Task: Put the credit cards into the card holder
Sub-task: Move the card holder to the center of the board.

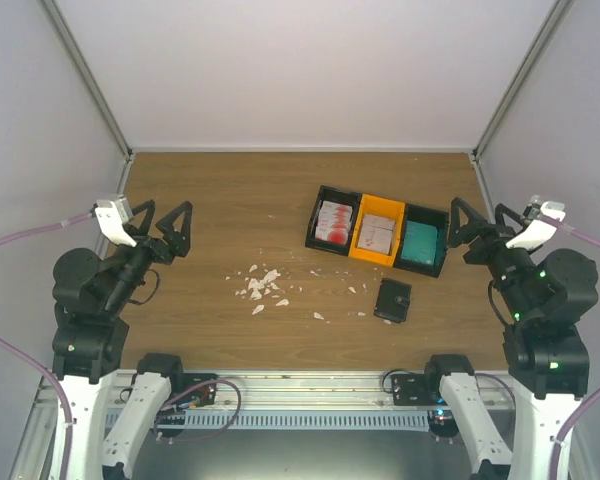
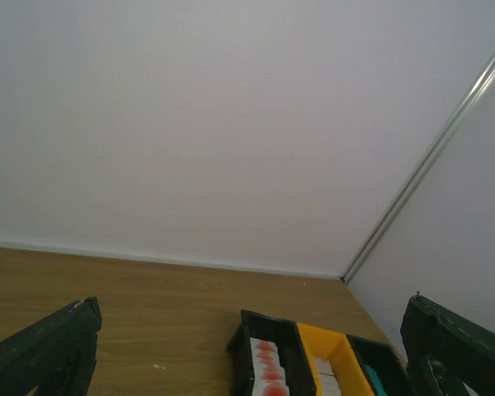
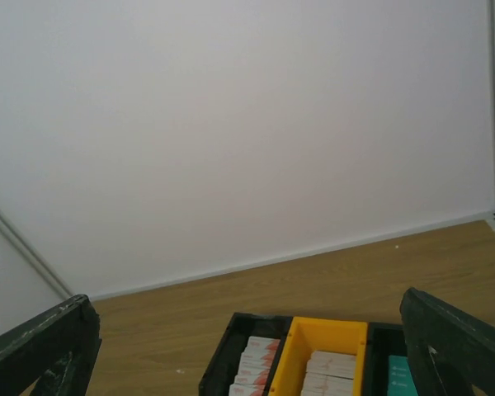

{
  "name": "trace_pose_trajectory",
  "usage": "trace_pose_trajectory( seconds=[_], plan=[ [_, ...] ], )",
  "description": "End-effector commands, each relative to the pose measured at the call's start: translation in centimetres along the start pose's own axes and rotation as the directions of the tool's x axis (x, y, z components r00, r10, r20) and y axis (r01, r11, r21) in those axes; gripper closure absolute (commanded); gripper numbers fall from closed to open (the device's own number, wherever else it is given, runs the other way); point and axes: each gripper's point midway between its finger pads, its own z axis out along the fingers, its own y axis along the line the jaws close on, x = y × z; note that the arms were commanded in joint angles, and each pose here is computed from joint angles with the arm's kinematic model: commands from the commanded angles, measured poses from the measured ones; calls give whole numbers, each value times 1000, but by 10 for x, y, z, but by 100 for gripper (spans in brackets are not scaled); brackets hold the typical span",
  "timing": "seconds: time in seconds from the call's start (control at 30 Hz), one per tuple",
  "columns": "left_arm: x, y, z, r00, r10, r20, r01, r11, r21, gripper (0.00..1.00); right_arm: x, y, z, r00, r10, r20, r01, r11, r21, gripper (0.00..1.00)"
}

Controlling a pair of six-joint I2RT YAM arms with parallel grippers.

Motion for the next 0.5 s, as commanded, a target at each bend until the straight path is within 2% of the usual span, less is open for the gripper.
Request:
trace_pose_trajectory(
  seconds=[0.0,0.3,0.37,0.47],
  plan=[
    [1,-9,0,1000,-18,-12,19,998,56,1,4,13,-3,1000,16,-26,-18,997,-74,1],
    [17,-21,-4,998,-23,-58,32,989,146,1,25,3,-1,992,97,-76,-100,994,-42,1],
    [24,-24,-4,996,-29,-79,43,984,174,1,39,1,3,988,101,-120,-108,993,-46,1],
    [34,-23,-5,995,-38,-89,55,979,195,1,79,-4,12,966,84,-245,-103,992,-68,0]
  ],
)
